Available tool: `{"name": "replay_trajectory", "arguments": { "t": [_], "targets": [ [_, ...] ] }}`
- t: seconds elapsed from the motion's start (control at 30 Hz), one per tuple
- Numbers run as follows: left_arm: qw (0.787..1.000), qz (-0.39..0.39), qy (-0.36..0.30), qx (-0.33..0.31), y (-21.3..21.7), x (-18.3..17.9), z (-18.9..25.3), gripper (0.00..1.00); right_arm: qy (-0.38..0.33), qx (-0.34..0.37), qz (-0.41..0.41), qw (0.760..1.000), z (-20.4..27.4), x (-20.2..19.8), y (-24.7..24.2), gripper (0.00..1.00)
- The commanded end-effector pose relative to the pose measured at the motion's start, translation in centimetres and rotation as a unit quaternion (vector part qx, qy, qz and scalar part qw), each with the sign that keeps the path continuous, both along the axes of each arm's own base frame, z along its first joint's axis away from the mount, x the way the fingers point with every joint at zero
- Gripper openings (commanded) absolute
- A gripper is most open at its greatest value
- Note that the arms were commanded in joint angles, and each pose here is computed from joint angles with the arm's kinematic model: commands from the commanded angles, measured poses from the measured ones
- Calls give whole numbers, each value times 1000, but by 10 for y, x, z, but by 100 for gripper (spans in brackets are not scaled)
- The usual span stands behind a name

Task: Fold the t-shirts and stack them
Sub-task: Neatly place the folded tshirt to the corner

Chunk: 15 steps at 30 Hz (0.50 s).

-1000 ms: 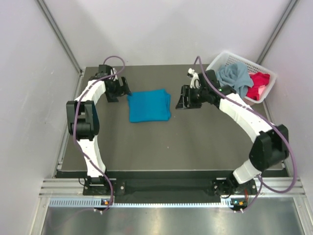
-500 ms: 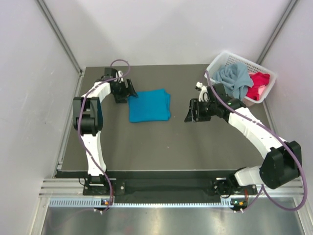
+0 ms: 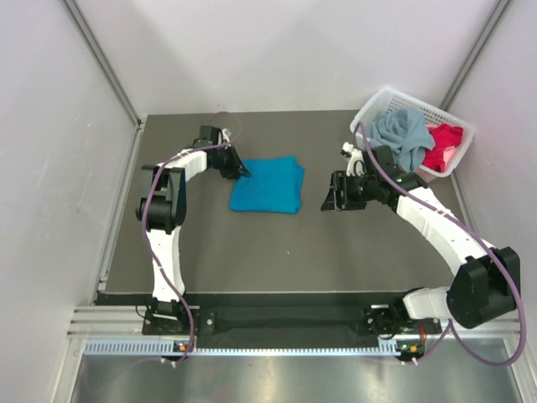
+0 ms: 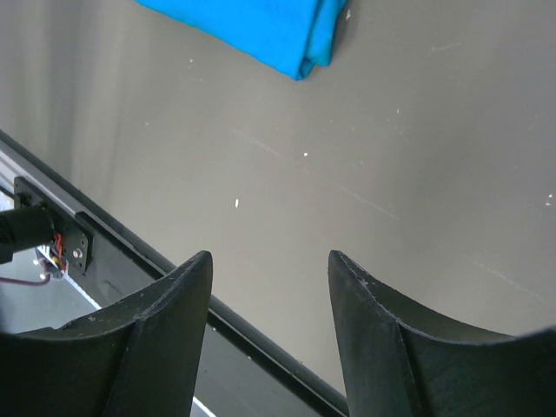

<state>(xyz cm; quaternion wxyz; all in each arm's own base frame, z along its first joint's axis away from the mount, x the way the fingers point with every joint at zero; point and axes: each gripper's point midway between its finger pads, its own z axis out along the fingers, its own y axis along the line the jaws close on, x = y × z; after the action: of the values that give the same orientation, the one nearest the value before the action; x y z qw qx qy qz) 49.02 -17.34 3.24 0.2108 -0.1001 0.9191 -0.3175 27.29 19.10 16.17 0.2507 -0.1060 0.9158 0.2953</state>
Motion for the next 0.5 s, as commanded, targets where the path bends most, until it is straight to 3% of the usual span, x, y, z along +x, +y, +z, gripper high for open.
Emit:
{"name": "replay_trajectory", "arguments": {
  "t": [0.0, 0.2, 0.33, 0.47],
  "targets": [
    [999, 13, 18, 46, 16, 2, -17, 0, -28, 10, 10, 1000, 11, -6, -4, 56],
    [986, 32, -51, 154, 51, 21, 31, 0, -23, 5, 14, 1000, 6, -21, -11, 56],
    [963, 47, -82, 253, 87, 30, 60, 0, -14, 0, 19, 1000, 4, -29, -14, 56],
    [918, 73, -116, 372, 132, 46, 88, 0, -2, -11, 14, 1000, 0, -32, -18, 56]
  ]
}}
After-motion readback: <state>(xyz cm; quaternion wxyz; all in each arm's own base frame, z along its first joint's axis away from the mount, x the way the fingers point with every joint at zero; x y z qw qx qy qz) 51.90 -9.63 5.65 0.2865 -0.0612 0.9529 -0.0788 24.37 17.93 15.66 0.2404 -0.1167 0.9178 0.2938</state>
